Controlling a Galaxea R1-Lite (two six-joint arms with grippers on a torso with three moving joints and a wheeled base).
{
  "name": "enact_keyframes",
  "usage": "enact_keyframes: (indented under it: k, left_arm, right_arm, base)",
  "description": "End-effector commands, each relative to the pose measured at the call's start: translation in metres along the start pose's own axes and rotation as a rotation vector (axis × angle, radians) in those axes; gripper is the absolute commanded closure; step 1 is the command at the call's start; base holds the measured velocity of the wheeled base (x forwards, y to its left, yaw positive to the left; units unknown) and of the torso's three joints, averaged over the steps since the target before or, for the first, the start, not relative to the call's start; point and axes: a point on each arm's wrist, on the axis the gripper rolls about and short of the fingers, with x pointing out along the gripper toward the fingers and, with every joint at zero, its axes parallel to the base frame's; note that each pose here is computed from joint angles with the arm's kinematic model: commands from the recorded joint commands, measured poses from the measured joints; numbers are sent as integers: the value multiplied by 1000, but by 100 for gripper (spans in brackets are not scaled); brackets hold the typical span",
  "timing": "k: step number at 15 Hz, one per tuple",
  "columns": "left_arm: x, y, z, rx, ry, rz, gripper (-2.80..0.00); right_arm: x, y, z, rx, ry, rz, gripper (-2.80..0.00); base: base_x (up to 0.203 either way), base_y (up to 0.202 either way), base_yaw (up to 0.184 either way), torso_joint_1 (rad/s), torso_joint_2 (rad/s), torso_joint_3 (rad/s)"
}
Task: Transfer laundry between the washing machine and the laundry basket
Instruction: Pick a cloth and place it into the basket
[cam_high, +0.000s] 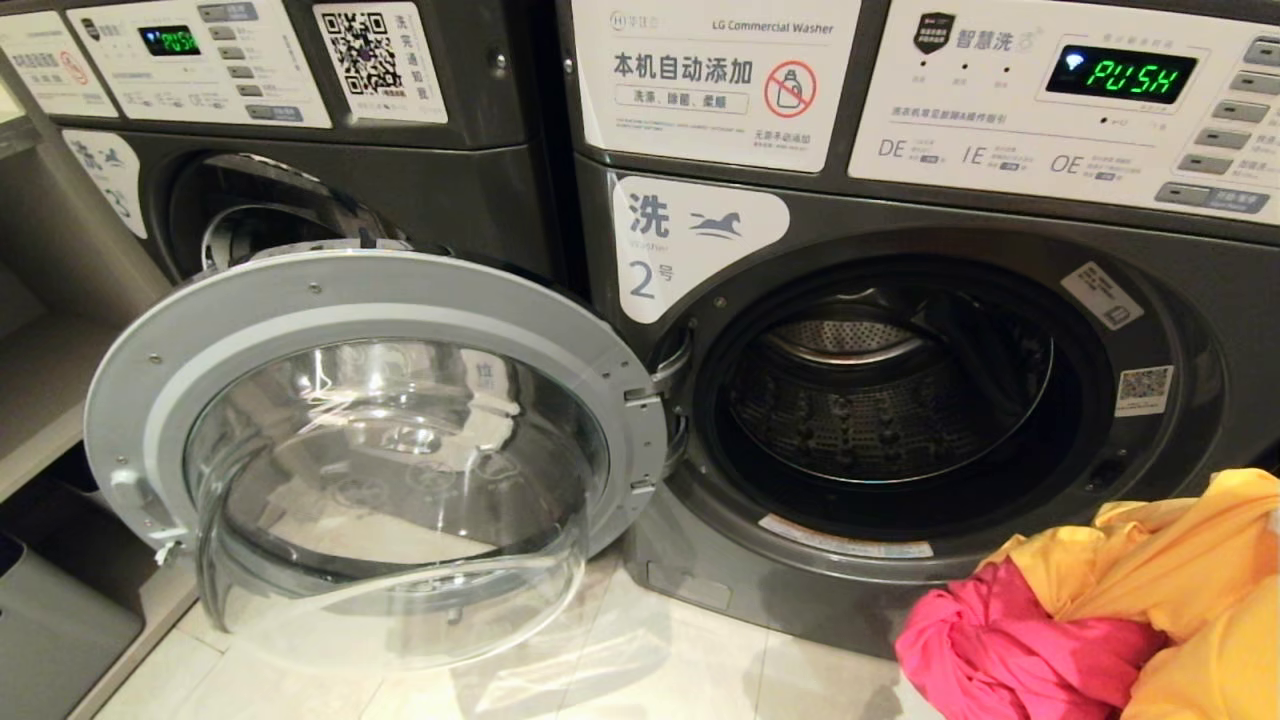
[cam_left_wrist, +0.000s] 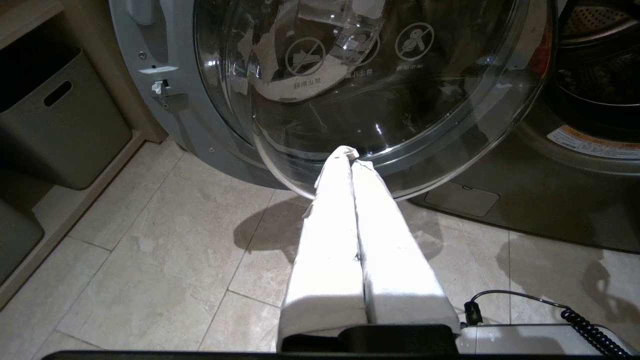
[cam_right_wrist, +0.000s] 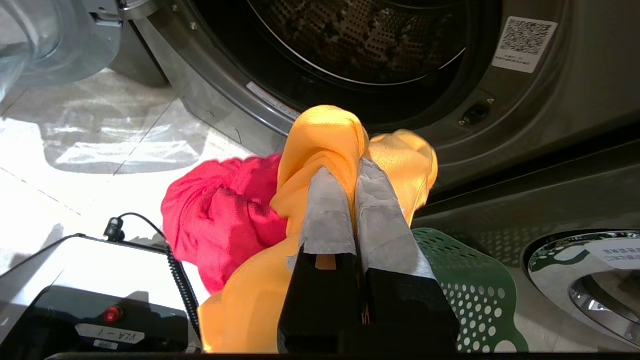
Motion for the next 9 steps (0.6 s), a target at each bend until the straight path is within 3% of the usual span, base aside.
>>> enact_keyframes:
  k: [1, 9]
  left_arm:
    - [0, 0, 0, 1, 0, 1, 0]
    - [0, 0, 0, 1, 0, 1, 0]
  right_arm:
    - [2, 2, 0, -7, 9, -3, 0]
    - [3, 2, 0, -14, 12, 2, 0]
  base:
    - [0, 0, 0, 2, 2, 169]
    - [0, 0, 0, 1, 0, 22]
